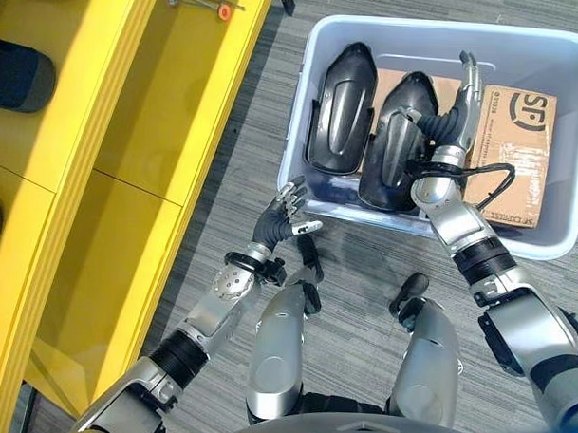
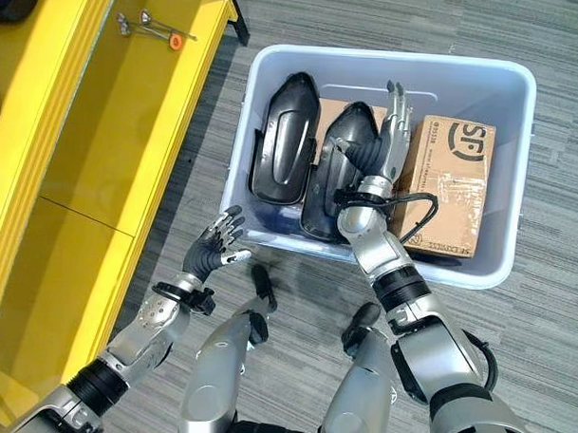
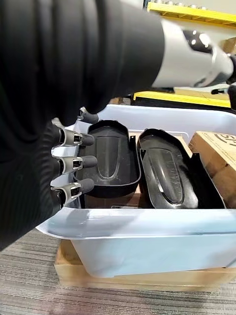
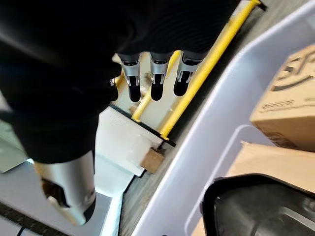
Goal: Move parts from the plastic box to the shelf.
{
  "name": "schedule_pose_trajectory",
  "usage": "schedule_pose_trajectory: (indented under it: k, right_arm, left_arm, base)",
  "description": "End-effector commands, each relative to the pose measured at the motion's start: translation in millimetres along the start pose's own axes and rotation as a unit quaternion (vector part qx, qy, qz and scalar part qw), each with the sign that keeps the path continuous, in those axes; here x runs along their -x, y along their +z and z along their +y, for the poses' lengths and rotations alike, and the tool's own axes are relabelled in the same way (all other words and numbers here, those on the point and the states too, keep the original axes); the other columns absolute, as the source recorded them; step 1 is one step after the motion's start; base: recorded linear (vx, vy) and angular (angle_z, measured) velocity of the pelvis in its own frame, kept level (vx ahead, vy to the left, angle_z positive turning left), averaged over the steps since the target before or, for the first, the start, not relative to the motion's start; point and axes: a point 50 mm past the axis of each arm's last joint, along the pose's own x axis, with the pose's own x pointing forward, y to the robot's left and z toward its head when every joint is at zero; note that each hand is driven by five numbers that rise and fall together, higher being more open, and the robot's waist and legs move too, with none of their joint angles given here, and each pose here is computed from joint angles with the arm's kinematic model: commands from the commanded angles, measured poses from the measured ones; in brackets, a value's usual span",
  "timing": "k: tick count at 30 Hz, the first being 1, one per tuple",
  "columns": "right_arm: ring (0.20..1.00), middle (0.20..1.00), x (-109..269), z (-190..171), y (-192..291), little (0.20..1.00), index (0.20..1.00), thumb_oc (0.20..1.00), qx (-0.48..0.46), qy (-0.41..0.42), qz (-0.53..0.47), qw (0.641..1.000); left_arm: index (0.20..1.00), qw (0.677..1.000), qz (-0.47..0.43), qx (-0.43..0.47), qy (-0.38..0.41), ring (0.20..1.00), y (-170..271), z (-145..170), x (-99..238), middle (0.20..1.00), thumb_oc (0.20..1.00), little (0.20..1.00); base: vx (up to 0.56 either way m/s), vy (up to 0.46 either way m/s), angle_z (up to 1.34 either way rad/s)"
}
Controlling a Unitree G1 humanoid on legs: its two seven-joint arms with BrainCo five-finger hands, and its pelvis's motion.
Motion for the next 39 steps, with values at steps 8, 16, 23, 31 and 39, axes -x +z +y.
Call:
schedule_pose_trajectory:
  k: [8, 16, 23, 31, 39]
  right_arm:
    - [1.000, 1.000, -10.5, 6.5, -6.7, 1.000, 1.000, 1.000, -0.028, 0.023, 0.079, 0.996]
    - [1.000, 1.000, -7.4, 8.0, -28.6, 1.000, 1.000, 1.000, -0.004, 0.020, 0.141, 0.990]
    - [1.000, 1.000, 4.2, 8.3, -51.1, 1.000, 1.000, 1.000, 0.019, 0.011, 0.194, 0.981]
    - [1.000, 1.000, 13.6, 8.5, -65.3, 1.000, 1.000, 1.000, 0.017, 0.012, 0.227, 0.974]
    - [1.000, 1.000, 17.5, 6.4, -72.4, 1.000, 1.000, 1.000, 0.007, -0.013, 0.250, 0.968]
  left_arm:
    - [1.000, 0.999, -0.036, -0.003, -0.029, 1.000, 20.6, -6.2, -5.4, 1.000, 1.000, 1.000]
    - [1.000, 0.999, -0.028, -0.008, -0.044, 1.000, 22.4, -9.3, -9.0, 1.000, 1.000, 1.000]
    - [1.000, 0.999, -0.030, -0.007, -0.041, 1.000, 22.3, -6.9, -9.9, 1.000, 1.000, 1.000]
    - [1.000, 0.999, -0.028, -0.008, -0.042, 1.000, 22.1, -6.5, -10.3, 1.000, 1.000, 1.000]
    - [1.000, 0.999, -0.024, -0.006, -0.041, 1.000, 20.3, -6.6, -11.0, 1.000, 1.000, 1.000]
  base:
    - [0.00, -0.005, 0.03]
    - [0.00, 0.004, 0.01]
    - [0.00, 0.010, 0.04]
    - [0.00, 0.000, 0.00]
    - [0.00, 0.000, 0.00]
